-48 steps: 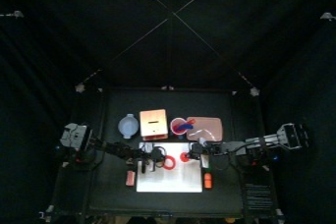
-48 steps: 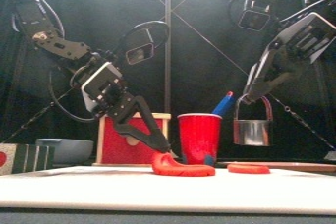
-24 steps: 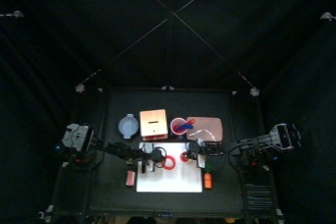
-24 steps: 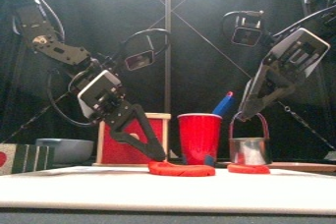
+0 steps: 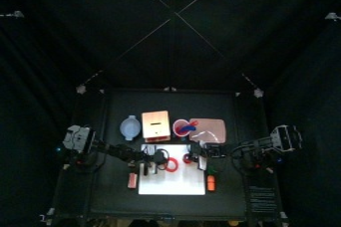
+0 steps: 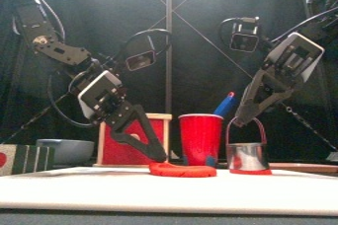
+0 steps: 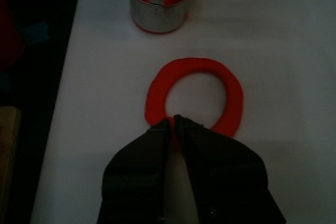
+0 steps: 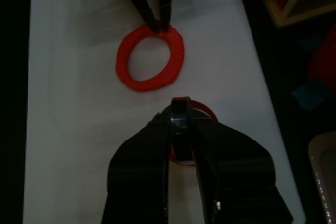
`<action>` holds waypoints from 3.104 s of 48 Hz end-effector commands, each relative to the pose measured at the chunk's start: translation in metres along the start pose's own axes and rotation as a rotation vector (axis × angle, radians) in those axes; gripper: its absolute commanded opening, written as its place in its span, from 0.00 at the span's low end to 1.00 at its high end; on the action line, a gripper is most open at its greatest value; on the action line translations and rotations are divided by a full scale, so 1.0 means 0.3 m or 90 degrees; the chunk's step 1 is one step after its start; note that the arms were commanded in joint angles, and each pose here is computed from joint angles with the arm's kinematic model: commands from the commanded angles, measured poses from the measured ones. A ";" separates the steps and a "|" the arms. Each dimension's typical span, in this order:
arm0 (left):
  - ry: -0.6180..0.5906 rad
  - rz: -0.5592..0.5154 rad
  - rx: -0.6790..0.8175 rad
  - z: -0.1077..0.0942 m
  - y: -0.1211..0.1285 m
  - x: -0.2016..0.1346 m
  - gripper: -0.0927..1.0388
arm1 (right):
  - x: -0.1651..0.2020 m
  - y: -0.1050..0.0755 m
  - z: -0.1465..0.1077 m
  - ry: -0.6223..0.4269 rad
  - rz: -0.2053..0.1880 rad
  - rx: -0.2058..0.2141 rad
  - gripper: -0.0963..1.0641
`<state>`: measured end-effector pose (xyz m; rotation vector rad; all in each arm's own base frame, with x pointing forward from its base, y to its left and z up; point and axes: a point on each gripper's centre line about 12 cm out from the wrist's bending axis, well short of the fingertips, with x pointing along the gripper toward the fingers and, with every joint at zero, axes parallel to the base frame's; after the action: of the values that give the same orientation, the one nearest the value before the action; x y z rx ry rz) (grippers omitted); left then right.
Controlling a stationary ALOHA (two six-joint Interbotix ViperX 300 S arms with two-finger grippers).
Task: Get the cutter from the drawer then cut the dough then place the extra dough in the bowl
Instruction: Place the extra dough in the bowl
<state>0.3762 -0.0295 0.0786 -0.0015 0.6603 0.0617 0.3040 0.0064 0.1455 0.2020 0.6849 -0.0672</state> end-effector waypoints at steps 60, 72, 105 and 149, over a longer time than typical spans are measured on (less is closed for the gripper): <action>0.045 0.000 -0.029 0.021 0.029 0.065 0.74 | -0.072 0.009 0.061 -0.048 0.010 0.022 0.88; 0.067 -0.031 -0.009 0.002 -0.032 0.038 0.60 | -0.069 0.007 0.060 -0.047 0.009 0.024 0.88; -0.185 0.034 0.023 0.390 0.208 -0.341 0.54 | -0.068 -0.031 0.065 -0.049 -0.010 0.028 0.88; -0.070 0.240 -0.246 -0.131 0.501 -0.707 0.55 | -0.181 0.004 0.252 -0.278 0.018 -0.142 0.88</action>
<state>0.1756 0.1072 0.1821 -0.2324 0.4975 0.5532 0.3050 -0.0076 0.2185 -0.0118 0.3199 -0.0071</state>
